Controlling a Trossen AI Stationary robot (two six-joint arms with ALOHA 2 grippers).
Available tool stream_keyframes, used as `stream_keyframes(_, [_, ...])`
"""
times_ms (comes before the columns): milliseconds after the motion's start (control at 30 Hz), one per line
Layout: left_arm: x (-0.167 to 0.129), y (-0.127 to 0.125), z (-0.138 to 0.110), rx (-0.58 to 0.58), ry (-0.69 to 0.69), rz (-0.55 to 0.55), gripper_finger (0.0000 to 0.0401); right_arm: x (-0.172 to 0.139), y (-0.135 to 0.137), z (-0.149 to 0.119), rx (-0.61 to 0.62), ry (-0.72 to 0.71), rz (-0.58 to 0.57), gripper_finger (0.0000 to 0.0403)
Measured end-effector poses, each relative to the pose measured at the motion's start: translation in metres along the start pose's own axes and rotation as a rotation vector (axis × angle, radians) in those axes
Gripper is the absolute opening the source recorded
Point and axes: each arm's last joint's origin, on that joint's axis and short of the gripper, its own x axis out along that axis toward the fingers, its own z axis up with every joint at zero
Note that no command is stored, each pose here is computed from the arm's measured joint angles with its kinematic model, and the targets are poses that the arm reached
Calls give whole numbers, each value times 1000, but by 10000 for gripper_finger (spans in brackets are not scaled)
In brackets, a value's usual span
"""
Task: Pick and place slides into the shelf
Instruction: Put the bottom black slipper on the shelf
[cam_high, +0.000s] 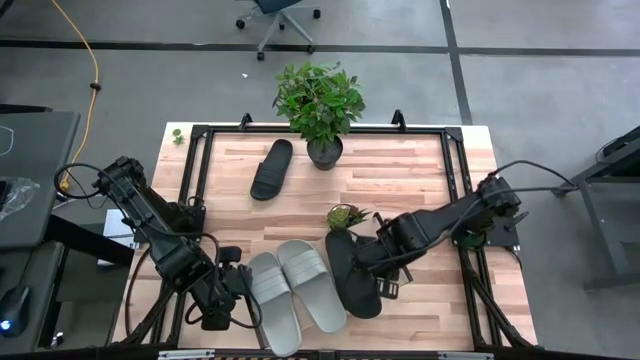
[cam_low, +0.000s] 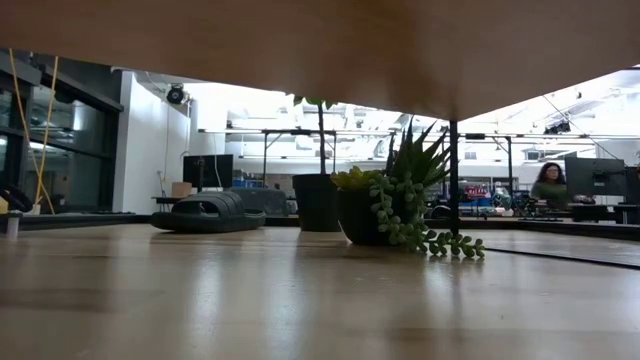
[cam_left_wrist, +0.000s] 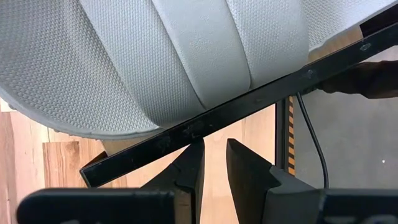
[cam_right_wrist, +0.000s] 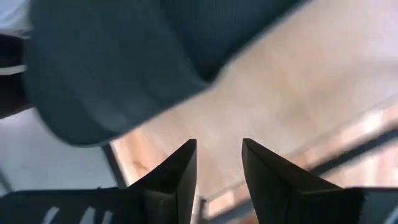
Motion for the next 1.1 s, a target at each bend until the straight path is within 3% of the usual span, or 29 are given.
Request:
stream_keyframes(200, [0,0,0,0,1,-1,58,19,1,-2,11,34,-18,119])
stream_keyframes(500, [0,0,0,4,2,-5,58,19,1,5,18,-40,-7,119])
stream_keyframes(667, [0,0,0,4,5,-6,58,17,1,18,23,-126,58,119])
stream_keyframes(1100, [0,0,0,5,6,-11,58,17,-2,15,31,-99,23,119])
